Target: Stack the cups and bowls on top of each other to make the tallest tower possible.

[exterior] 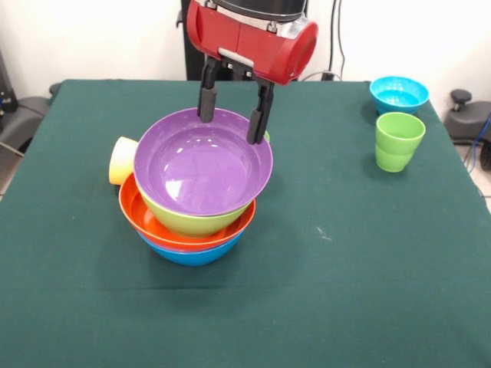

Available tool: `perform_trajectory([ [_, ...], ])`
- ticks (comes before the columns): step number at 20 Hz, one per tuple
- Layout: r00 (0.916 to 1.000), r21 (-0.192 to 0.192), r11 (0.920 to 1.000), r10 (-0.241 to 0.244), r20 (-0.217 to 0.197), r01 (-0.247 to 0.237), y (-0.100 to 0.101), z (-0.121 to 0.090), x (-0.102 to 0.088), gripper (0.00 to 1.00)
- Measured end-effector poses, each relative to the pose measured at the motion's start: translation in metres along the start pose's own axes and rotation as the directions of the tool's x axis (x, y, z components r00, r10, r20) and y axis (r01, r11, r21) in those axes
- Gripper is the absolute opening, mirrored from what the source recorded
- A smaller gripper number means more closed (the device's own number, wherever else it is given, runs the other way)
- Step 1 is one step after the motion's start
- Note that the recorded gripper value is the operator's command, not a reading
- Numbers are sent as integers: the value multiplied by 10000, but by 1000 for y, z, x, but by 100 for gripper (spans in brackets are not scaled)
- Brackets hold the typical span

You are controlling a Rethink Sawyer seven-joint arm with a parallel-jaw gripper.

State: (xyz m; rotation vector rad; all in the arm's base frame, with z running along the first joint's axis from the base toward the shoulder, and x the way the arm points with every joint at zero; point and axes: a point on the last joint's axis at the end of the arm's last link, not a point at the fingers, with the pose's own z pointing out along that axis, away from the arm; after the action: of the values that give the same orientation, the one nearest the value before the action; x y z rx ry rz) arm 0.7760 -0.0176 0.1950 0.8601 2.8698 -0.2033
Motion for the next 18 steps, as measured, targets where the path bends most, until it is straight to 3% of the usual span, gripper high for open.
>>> perform_trajectory([
  [11,10000,-48,10000,-20,-12,20,4,-1,2,100],
  [18,9999,-229,9997,-115,-93,113,21,-6,12,100],
])
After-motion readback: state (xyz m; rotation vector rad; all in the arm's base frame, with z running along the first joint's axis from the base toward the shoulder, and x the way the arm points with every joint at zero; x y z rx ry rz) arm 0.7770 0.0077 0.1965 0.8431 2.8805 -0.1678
